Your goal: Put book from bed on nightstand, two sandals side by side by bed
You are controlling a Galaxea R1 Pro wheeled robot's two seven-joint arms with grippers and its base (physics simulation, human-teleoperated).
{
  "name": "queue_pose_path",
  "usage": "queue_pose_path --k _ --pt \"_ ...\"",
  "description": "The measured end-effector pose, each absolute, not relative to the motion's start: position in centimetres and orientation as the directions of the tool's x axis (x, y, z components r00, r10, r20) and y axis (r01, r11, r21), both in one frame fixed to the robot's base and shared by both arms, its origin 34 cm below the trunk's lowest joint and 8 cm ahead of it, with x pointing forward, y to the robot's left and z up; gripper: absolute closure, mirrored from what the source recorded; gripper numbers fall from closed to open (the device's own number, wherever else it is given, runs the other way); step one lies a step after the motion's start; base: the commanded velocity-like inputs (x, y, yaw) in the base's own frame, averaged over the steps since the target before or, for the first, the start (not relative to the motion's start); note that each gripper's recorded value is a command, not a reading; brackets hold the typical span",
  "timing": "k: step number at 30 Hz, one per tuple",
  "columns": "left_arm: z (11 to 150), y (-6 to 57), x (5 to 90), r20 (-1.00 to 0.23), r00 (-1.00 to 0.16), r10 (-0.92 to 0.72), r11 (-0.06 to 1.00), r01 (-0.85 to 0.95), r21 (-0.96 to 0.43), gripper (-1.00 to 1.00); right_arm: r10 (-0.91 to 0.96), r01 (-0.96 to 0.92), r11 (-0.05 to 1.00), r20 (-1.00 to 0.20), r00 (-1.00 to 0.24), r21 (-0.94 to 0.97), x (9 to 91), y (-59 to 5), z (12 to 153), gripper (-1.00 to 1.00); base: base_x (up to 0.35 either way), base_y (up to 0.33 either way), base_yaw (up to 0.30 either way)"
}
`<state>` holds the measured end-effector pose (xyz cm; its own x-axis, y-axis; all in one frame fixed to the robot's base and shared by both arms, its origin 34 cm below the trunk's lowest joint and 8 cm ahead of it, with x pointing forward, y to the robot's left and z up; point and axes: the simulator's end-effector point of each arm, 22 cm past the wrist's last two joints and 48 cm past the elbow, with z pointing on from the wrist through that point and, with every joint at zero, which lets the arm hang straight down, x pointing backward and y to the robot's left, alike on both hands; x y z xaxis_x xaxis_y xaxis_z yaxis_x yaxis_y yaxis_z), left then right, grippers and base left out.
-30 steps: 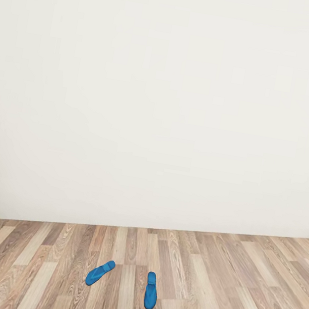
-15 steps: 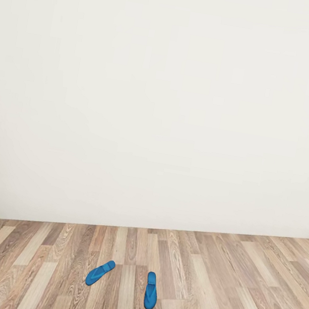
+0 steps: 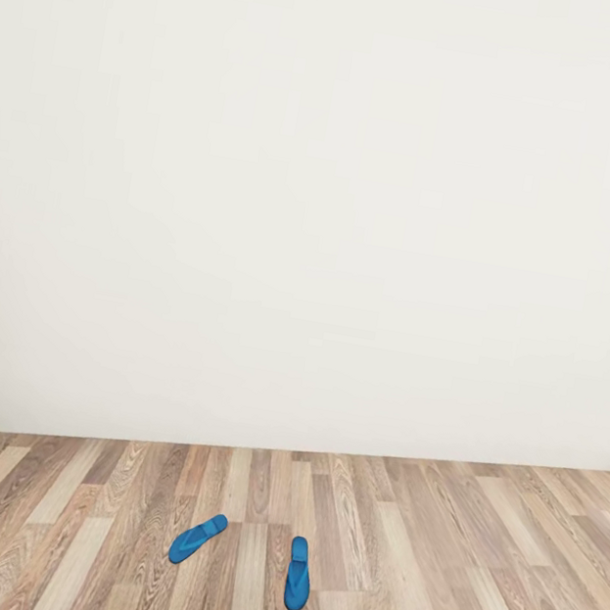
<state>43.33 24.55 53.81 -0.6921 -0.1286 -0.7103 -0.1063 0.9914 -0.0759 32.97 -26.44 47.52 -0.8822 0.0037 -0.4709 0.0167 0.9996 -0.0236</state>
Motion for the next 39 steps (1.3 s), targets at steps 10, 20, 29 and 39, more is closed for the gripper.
queue_pose_path --k 10,20,29,39 --pt "53.8 24.7 43.3 -0.710 -0.692 -0.130 0.991 -0.109 -0.076 -1.00 -0.001 0.030 0.998 -0.508 -0.861 -0.054 40.1 -27.4 50.8 -1.00 0.000 0.000 0.000" --pt "53.8 24.7 43.3 -0.710 -0.692 -0.131 0.991 -0.110 -0.076 -1.00 0.004 0.055 0.994 -0.477 -0.879 -0.093 61.1 -28.3 65.2 -1.00 0.000 0.000 0.000" --pt "53.8 24.7 43.4 -0.710 -0.692 -0.131 0.991 -0.110 -0.076 -1.00 0.005 0.053 0.995 -0.482 -0.876 -0.087 64.3 -27.8 68.7 -1.00 0.000 0.000 0.000" --pt "53.8 24.6 43.4 -0.710 -0.692 -0.131 0.991 -0.108 -0.077 -1.00 0.006 0.046 0.996 -0.456 -0.890 -0.076 63.8 -27.2 67.7 -1.00 0.000 0.000 0.000"
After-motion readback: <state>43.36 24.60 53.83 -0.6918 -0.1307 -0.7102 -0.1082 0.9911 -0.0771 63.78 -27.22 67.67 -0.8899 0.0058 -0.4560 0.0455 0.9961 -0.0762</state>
